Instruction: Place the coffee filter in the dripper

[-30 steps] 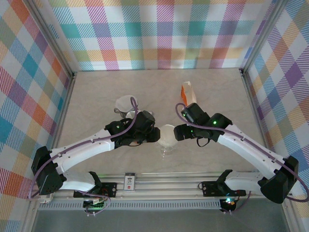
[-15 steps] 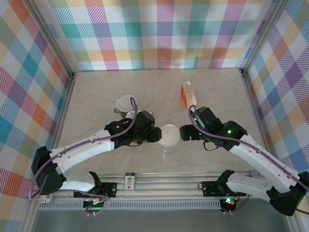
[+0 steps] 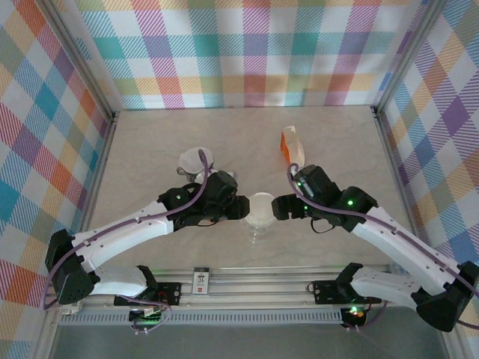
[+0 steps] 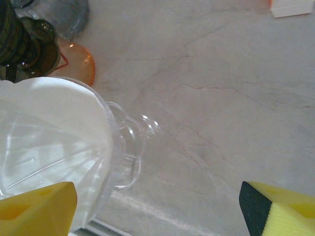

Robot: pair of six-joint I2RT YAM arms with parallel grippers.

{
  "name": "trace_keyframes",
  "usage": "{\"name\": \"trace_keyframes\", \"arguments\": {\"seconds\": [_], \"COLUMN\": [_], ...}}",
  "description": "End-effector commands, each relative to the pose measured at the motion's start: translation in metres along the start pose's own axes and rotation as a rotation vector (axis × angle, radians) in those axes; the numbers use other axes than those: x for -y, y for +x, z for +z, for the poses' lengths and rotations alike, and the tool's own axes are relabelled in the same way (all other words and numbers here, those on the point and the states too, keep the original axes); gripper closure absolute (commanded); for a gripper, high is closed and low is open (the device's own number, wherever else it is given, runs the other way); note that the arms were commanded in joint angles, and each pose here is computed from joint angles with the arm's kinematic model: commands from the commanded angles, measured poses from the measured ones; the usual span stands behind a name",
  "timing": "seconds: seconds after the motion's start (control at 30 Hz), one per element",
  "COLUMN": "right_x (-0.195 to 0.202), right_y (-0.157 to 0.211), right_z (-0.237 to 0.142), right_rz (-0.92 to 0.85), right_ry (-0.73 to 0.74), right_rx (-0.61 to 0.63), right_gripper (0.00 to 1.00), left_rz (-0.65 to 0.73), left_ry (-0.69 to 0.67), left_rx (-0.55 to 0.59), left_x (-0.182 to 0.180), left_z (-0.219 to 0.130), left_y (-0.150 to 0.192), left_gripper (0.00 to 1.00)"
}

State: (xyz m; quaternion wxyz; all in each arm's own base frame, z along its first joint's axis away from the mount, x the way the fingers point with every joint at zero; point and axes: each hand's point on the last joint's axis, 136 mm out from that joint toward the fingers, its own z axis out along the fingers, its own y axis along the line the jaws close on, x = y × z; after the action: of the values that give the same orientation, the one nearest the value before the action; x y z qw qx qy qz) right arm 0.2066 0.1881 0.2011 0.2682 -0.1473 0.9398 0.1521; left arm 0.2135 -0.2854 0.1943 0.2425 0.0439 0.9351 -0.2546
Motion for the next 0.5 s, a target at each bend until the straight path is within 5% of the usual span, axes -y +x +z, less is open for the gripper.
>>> {"name": "trace_keyframes", "arguments": {"seconds": [0.0,0.47], "right_x": [-0.023,-0.024], "right_y": [-0.009,0.007], "right_z": [0.007,0.063], "right_rz": [-0.058,-0.139], "right_ry": [-0.075,0.011], "right_rx": [-0.024,-0.206], "right_gripper": [0.13,0.13], "left_rz": [0.000,0.006], "left_ry": [-0.008,-0.020], "left_rx": [-0.012,-0.028], "left_x": [-0.003,-0.005], "left_z": [0.003,0.009], "left_y": [0.007,0.010], "left_gripper": [0.56,0.57]}}
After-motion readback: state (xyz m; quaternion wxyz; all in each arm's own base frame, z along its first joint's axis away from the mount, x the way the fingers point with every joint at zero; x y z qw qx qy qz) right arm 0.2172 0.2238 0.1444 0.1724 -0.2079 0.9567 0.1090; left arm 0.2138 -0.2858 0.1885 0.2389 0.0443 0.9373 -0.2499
